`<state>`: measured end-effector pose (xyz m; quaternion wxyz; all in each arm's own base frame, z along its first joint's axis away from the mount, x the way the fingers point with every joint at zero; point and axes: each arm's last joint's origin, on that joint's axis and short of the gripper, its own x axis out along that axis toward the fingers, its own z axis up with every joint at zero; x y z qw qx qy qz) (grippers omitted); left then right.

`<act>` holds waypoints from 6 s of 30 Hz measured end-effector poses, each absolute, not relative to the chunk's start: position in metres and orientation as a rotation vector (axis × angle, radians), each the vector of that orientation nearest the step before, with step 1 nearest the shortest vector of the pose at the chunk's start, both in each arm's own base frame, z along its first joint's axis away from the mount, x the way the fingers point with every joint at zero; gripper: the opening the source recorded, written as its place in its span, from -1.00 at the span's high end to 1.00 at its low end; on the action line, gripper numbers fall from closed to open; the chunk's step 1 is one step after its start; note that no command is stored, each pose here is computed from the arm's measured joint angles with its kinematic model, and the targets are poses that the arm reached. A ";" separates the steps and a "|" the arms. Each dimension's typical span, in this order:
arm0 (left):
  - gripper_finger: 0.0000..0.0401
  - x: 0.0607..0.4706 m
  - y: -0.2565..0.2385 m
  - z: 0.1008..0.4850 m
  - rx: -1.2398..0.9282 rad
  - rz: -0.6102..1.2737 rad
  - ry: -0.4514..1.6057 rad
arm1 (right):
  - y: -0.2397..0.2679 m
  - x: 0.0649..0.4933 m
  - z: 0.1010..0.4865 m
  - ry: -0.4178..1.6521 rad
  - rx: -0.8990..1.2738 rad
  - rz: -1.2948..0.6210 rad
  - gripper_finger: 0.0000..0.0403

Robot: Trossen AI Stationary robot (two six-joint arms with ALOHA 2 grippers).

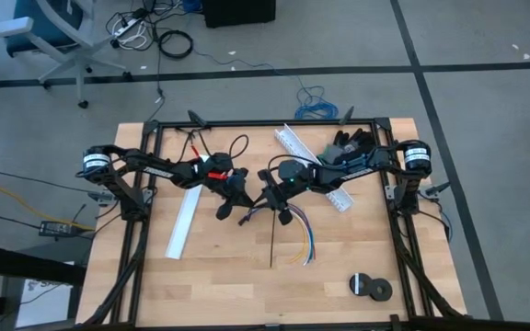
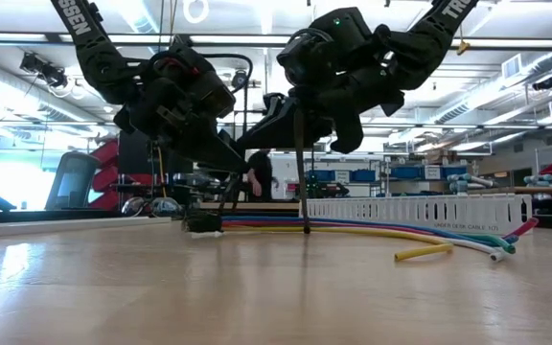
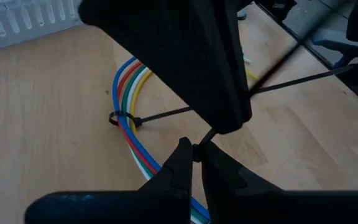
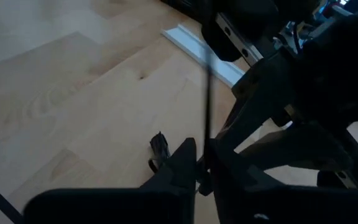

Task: Ziptie cables
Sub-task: Wrap the cable wires with black zip tie

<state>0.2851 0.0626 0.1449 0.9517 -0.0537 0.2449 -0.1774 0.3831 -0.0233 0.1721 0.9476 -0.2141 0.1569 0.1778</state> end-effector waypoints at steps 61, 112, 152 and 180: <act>0.86 0.296 0.051 0.153 0.010 0.431 0.447 | -0.029 0.319 0.191 0.221 0.197 -0.439 1.00; 0.86 0.383 0.056 0.113 0.098 0.068 0.270 | 0.004 0.290 0.162 0.750 -0.038 -0.484 0.51; 0.86 0.389 0.069 0.119 0.012 0.291 0.247 | -0.002 0.273 0.129 0.199 0.062 -0.591 0.42; 0.86 0.389 0.069 0.119 0.010 0.301 0.252 | -0.013 0.288 0.137 0.233 0.037 -0.605 0.73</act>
